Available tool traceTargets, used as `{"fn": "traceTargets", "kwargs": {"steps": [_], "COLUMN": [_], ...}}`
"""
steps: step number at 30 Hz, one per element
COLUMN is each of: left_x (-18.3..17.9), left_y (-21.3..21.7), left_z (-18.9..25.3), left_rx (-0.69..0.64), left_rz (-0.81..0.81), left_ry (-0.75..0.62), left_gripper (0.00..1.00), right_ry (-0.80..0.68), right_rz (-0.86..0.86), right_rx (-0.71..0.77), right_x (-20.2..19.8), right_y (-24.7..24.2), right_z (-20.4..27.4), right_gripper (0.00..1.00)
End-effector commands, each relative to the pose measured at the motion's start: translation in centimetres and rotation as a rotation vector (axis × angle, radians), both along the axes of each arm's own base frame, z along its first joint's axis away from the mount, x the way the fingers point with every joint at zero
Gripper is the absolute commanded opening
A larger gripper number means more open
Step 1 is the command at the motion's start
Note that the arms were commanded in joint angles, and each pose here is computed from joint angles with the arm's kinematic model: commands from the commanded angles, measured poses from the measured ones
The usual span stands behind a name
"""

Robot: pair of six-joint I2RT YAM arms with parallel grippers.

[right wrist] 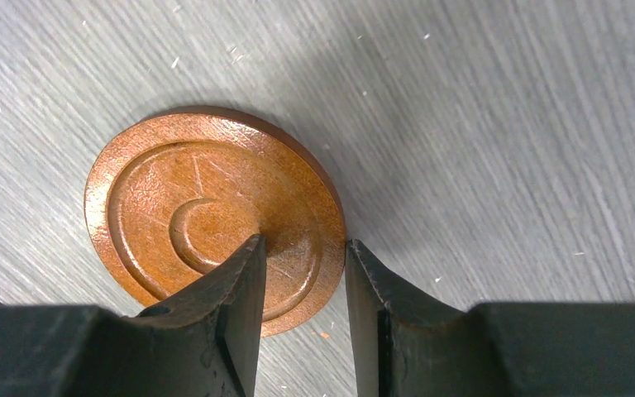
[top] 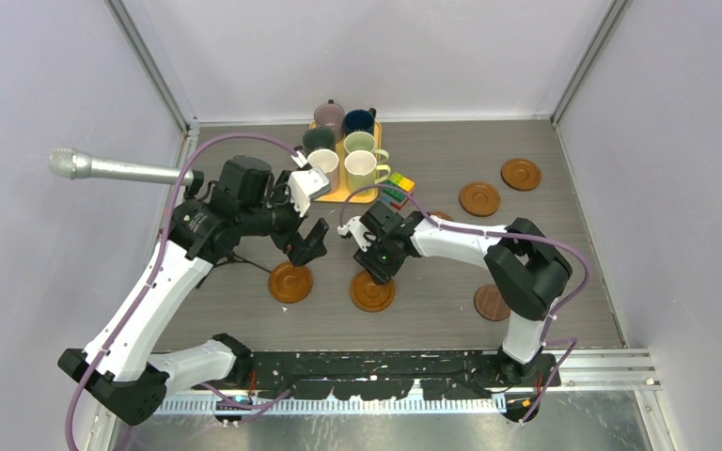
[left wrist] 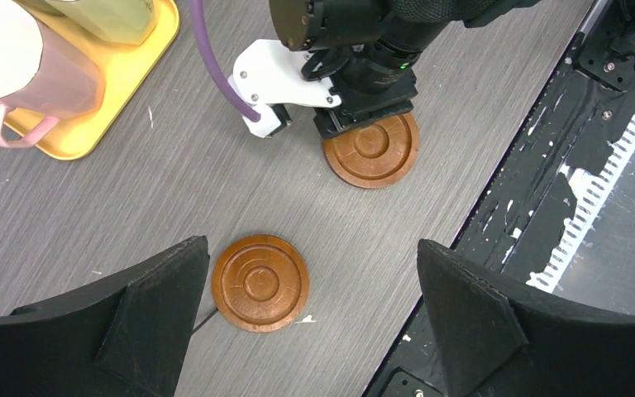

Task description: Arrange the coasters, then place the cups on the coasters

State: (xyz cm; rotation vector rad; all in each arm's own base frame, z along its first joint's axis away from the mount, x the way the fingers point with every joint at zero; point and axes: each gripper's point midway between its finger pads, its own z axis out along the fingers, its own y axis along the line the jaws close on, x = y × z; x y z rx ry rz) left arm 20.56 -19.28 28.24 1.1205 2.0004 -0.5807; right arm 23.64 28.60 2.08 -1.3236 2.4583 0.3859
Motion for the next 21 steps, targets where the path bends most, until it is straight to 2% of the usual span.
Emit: {"fn": "traceTargets", "kwargs": {"steps": [1,10,21], "left_x": [0.1,0.1,0.2], "left_y": [0.0,0.2,0.3], "left_z": [1.0,0.8,0.6], "left_rx": [-0.024,-0.018,-0.011], "left_rz": [0.002,0.009,0.014], "left_ry": [-0.038,-0.042,-0.044], "left_gripper": [1.0,1.0,1.0], "right_ry": [0.082,0.066,0.114], "right_rz": [0.045,0.058,0.057], "right_rx": [-0.066,-0.12,-0.21], "right_x": [-3.2,-4.0,-4.2], "right_y": [-2.1,-4.3,-10.7], "right_z": [-0.8,-0.9,-0.5], "right_gripper": [0.4,0.4,0.4]}}
